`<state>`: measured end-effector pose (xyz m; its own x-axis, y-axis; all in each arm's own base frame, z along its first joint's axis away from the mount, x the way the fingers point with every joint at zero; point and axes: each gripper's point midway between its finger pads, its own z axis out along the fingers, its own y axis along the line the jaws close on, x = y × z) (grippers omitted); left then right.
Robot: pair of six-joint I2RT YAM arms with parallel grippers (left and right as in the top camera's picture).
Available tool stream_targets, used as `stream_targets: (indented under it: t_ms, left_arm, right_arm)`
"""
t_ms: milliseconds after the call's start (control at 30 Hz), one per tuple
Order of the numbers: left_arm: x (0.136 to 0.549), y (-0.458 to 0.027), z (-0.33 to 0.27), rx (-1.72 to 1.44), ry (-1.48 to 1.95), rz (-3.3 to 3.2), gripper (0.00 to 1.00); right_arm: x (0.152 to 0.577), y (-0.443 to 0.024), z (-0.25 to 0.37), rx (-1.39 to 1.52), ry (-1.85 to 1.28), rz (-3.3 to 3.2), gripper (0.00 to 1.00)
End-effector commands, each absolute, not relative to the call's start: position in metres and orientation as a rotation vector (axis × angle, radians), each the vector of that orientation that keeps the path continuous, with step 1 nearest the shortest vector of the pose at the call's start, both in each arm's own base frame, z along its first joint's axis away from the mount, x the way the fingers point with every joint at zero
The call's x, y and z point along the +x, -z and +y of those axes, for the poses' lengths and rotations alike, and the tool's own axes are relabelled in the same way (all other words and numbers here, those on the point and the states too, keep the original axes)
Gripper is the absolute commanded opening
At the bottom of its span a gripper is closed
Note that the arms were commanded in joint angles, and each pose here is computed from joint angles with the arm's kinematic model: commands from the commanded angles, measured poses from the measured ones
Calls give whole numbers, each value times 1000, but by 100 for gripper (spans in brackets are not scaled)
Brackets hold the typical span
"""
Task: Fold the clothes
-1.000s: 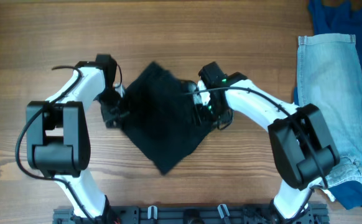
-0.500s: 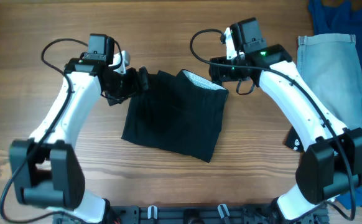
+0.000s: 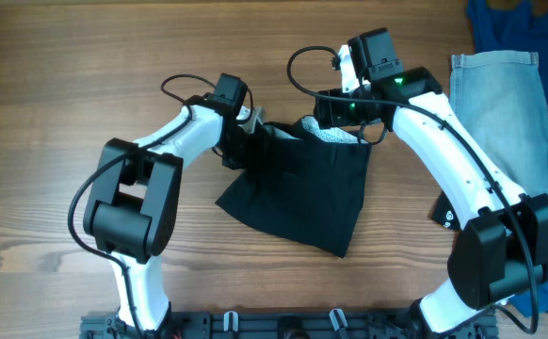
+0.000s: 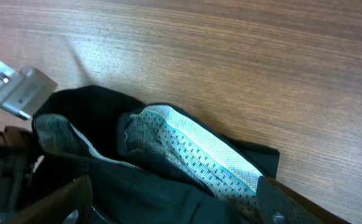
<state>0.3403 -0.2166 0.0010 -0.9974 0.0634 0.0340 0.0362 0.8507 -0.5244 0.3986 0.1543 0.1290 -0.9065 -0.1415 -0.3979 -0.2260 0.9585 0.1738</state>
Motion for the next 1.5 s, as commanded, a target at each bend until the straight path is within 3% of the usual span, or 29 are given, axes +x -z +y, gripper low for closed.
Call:
stream_targets:
  t_ms: [0,67,167,233,367,533,567,600,633,667,833,933,1067,1200,1267,1367,1467]
  left_arm:
    - [375,-22,-170,49,-833,-3091,4]
    - [411,-55,-116,219,-784,-3250,4]
    - [442,-98,31,871,-663,-3387,4]
    - [430,-94,106,1299,-630,-3264,4]
    - [382,-83,227,1846,-491,-3041,6]
    - [329,-68,280,2115,-406,-2807,7]
    - [323,-67,281,2127,-405,-2779,7]
    - [316,-64,278,2121,-410,-2743,32]
    - [312,-62,268,2097,-449,-2706,79]
    - [309,-61,255,2066,-513,-2659,100]
    - [284,-76,197,1961,-742,-2427,100]
    - [290,-125,192,1967,-741,-2613,100]
    - [329,-180,118,1414,-727,-3150,100]
    - [356,-173,-15,693,-643,-3347,100]
    - [345,-159,-81,193,-494,-3395,100]
    - [312,-148,-96,47,-291,-3319,100]
    - [277,-147,-81,146,-212,-3190,100]
  right_arm:
    - [397,-135,157,-267,-317,2717,85]
    - [396,-134,156,-266,-313,2722,85]
    - [394,-133,155,-267,-310,2733,84]
    - [392,-132,155,-266,-308,2742,85]
    - [389,-131,154,-266,-305,2755,85]
    - [385,-129,152,-266,-301,2775,85]
    - [385,-129,152,-266,-301,2774,85]
    - [385,-129,152,-266,-301,2774,85]
    - [385,-129,152,-266,-301,2774,85]
    - [385,-129,152,-266,-301,2774,85]
    - [385,-129,152,-267,-300,2777,86]
    - [382,-128,152,-249,-309,2788,88]
    - [385,-133,158,7,-499,2806,96]
    - [396,-132,111,187,-475,2806,100]
    - [396,-130,83,65,-466,2810,100]
    - [364,-121,52,224,-449,2953,100]
    - [339,-126,39,300,-442,3026,100]
